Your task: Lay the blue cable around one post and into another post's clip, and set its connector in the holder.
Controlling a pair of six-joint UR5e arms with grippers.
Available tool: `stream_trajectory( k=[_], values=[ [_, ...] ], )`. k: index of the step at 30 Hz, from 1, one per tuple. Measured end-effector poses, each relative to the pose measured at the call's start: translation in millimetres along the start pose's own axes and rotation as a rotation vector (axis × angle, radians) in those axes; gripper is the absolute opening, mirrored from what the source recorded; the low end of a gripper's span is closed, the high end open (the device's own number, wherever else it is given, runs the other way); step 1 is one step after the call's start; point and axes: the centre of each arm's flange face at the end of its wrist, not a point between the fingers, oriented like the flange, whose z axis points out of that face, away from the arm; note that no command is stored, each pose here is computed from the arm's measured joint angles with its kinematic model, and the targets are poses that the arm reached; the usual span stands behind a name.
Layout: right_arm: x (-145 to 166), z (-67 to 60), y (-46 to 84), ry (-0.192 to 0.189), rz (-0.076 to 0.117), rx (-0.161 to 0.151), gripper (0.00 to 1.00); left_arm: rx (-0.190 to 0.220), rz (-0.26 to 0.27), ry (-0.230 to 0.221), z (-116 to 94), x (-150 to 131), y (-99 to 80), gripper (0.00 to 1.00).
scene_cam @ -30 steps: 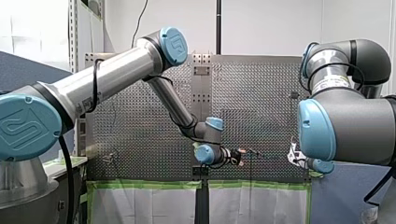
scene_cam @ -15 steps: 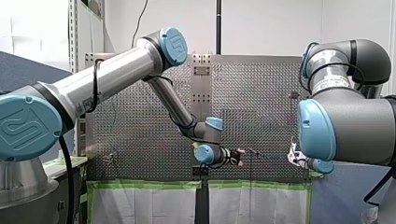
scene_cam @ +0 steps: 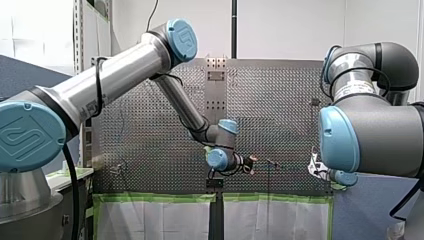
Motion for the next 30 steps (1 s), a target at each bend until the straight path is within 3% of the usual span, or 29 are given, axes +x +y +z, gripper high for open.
stream_trajectory(
  k=[11, 22, 30],
  values=[
    [0, 0.2, -0.6, 0.001, 0.002, 0.001, 0.0, -0.116, -0.036, -0.085, -23, -33, 22.6, 1.0],
    [-1, -0.1, -2.9, -0.003, 0.01, 0.004, 0.0, -0.232, -0.134, -0.18, -49, -63, 48.5, 1.0],
    [-2, -0.2, -3.0, -0.005, 0.014, 0.004, 0.0, -0.289, -0.208, -0.247, -71, -81, 56.4, 1.0]
  ],
)
